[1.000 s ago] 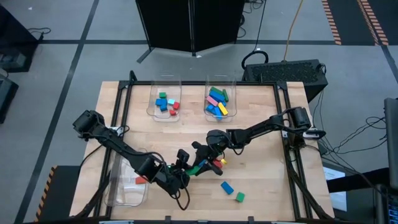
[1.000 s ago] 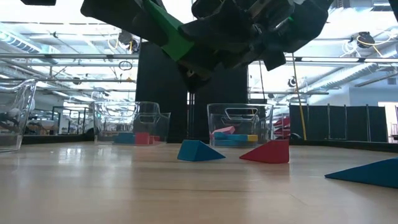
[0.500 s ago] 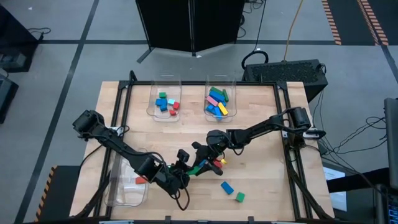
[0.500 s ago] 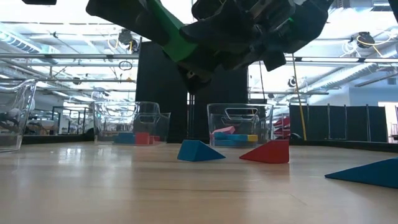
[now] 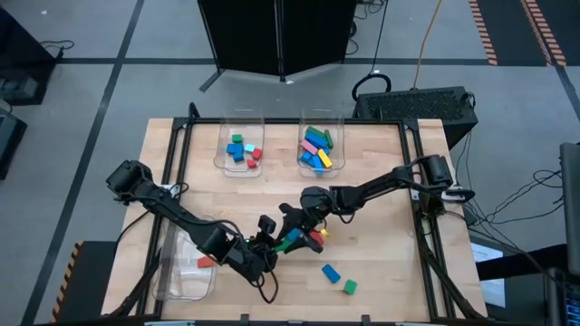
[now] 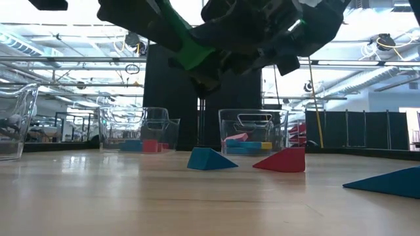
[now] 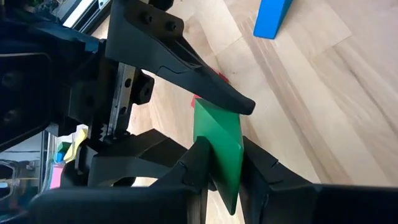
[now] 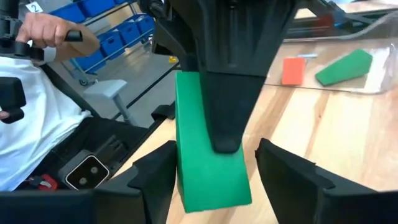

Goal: Sort blocks by size
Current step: Put the green triangular block into the bottom transparent bin

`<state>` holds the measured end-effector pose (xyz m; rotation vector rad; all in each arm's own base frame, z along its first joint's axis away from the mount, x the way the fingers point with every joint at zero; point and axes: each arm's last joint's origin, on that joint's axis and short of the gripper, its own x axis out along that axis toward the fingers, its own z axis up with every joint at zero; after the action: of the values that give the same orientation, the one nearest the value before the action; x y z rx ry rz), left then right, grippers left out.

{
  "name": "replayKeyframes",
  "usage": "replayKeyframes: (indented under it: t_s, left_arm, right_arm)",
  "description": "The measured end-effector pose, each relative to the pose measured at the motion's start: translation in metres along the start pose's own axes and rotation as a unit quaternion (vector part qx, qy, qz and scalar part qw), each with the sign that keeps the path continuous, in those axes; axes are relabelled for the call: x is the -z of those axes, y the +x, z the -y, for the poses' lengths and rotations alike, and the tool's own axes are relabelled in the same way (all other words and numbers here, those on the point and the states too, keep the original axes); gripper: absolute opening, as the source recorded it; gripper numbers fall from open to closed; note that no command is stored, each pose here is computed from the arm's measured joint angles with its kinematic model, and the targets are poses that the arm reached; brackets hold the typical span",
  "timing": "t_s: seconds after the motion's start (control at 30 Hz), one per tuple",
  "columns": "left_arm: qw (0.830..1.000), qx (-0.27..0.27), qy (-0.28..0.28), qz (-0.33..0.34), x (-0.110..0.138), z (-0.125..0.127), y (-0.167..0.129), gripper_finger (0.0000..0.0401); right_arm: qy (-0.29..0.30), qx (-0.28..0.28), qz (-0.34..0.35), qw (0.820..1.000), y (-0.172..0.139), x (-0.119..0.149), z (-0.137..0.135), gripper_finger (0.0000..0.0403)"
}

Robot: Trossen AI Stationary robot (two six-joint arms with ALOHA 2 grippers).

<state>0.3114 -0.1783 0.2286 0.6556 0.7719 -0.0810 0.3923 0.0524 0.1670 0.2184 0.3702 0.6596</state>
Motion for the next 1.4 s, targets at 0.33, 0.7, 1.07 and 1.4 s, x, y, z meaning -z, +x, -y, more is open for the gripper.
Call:
replayKeyframes:
  t_s: [0.33,0.7,1.07,1.4]
  left_arm:
    - [0.999,0.003,-0.015,-0.039,0.009,0.001,-0.016,0.0052]
    - [0.991,0.01,-0.106,-0.078,0.026,-0.006,-0.071,0.0052]
    - [0.971,0.027,-0.184,-0.151,0.047,0.005,-0.107,0.0052]
    - [0.935,0.052,-0.246,-0.25,0.063,0.016,-0.122,0.0052]
  right_arm:
    - [0.019,0.012,-0.036,0.999,-0.004,0.008,0.007,0.0213]
    - [0.032,0.016,-0.056,0.998,-0.003,0.012,0.005,0.0212]
    - [0.03,0.026,-0.056,0.998,0.002,0.013,-0.002,0.0212]
    - [0.034,0.063,-0.058,0.996,-0.001,0.01,-0.003,0.0212]
